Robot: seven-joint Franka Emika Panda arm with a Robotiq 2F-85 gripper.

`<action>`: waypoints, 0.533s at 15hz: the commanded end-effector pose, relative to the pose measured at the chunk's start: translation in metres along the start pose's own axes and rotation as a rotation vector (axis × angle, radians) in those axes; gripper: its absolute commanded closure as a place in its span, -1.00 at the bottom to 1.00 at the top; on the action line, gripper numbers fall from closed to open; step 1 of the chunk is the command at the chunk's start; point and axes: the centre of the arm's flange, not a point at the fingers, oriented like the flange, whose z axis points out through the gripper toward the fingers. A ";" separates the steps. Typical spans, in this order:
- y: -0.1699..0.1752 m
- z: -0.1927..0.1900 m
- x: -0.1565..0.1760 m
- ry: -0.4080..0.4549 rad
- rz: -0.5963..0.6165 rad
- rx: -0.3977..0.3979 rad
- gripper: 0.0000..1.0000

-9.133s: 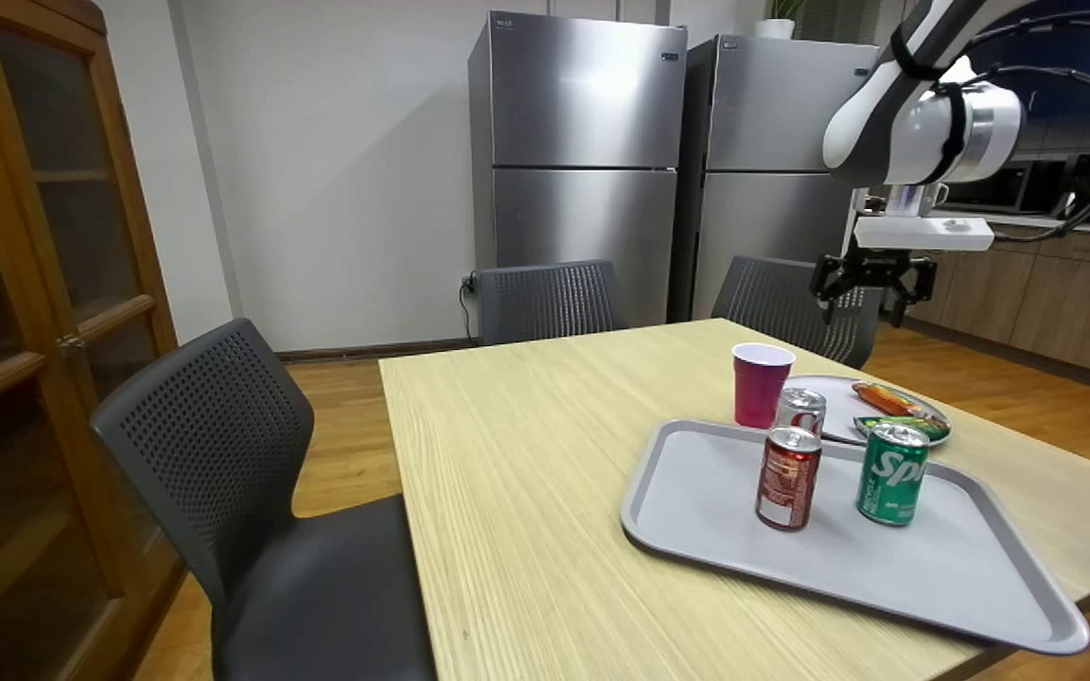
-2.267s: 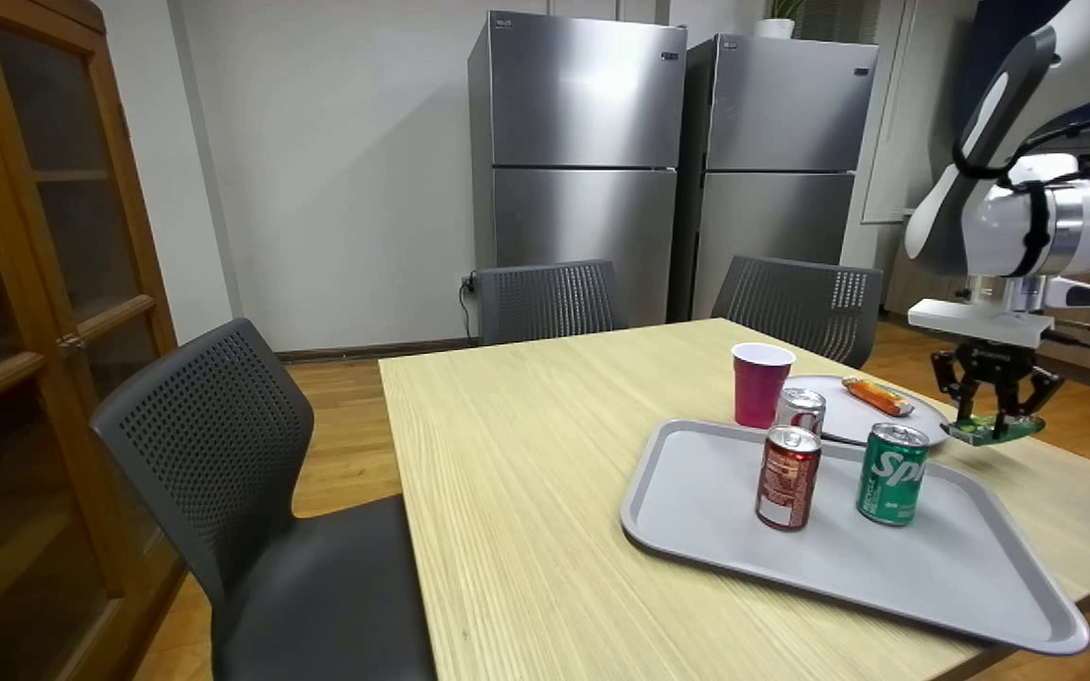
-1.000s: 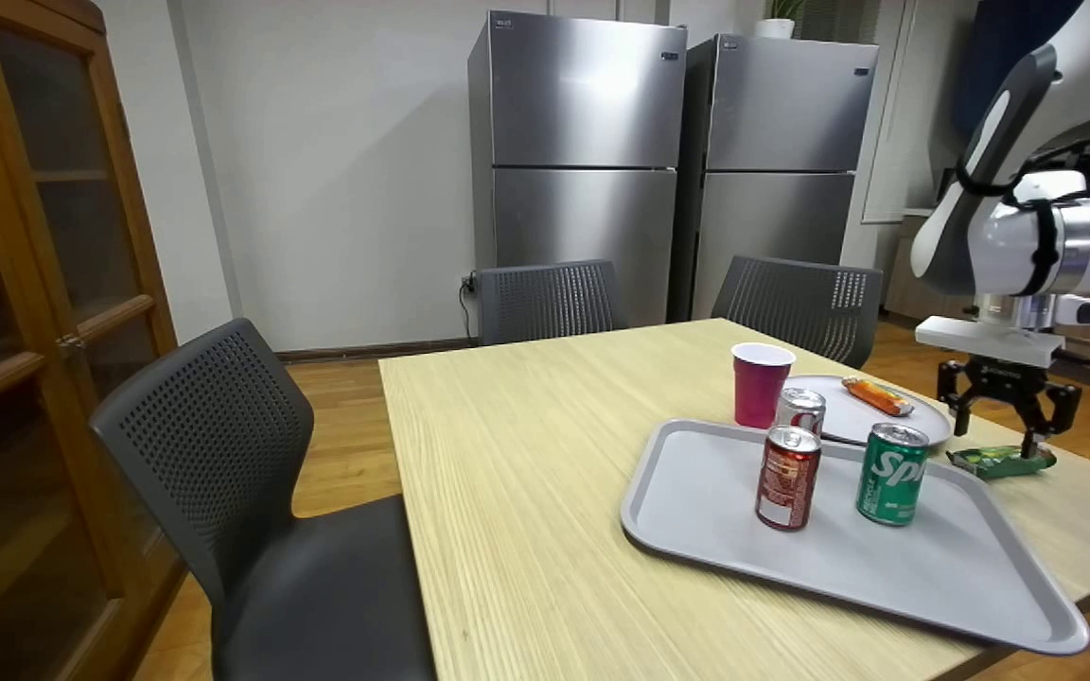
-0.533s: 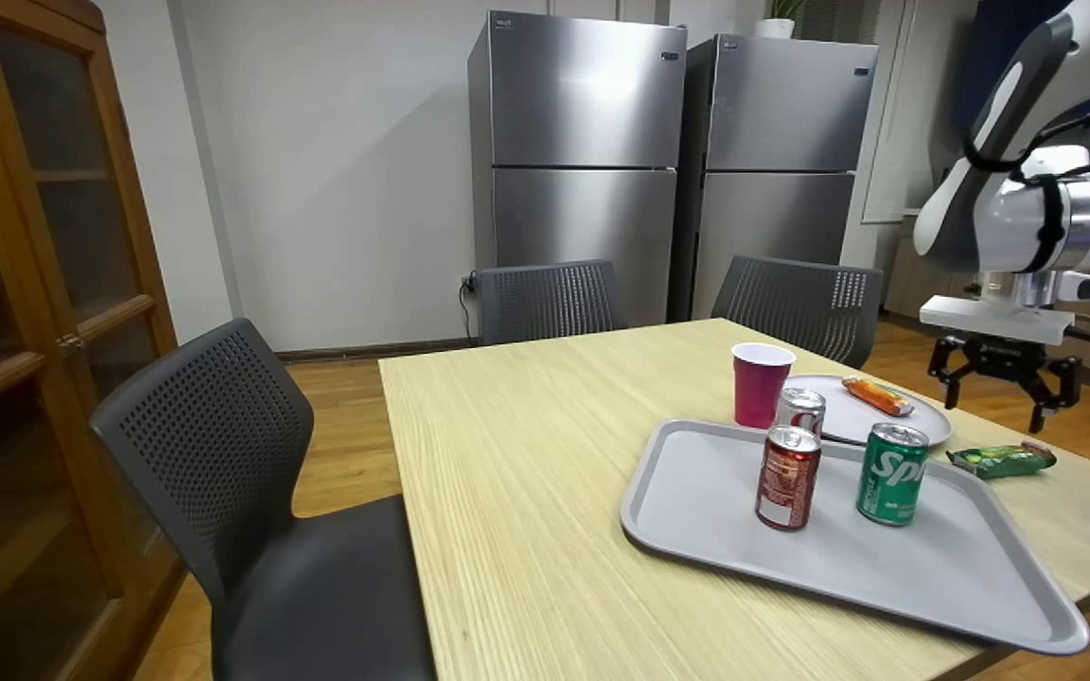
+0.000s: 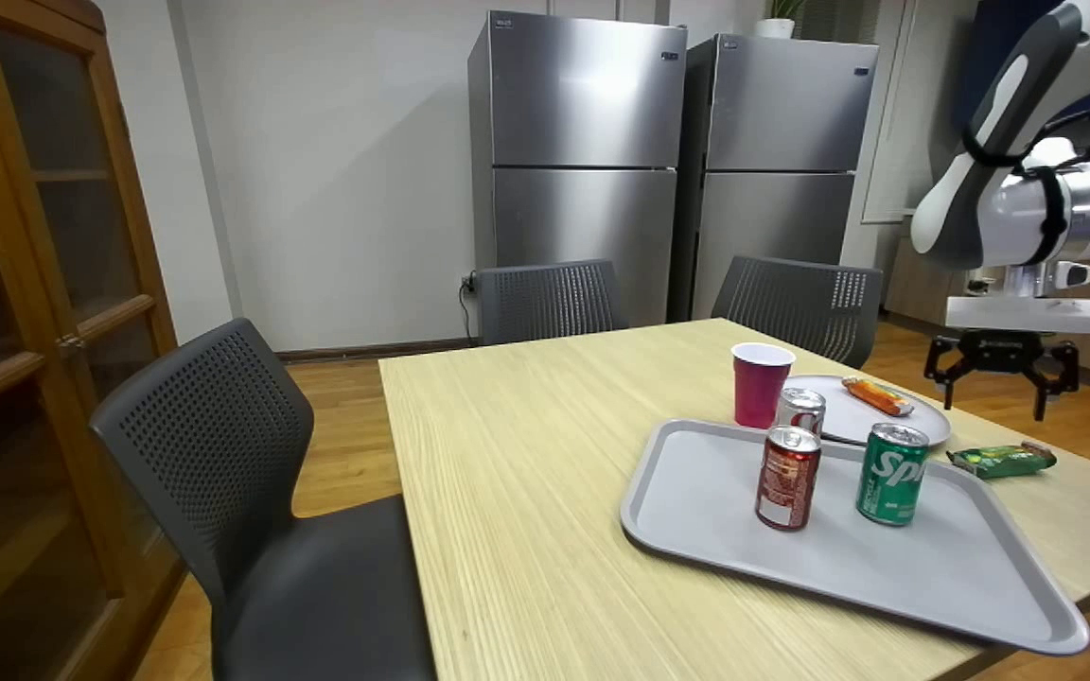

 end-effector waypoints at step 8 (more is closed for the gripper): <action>0.000 -0.002 0.001 0.005 -0.047 -0.006 -1.00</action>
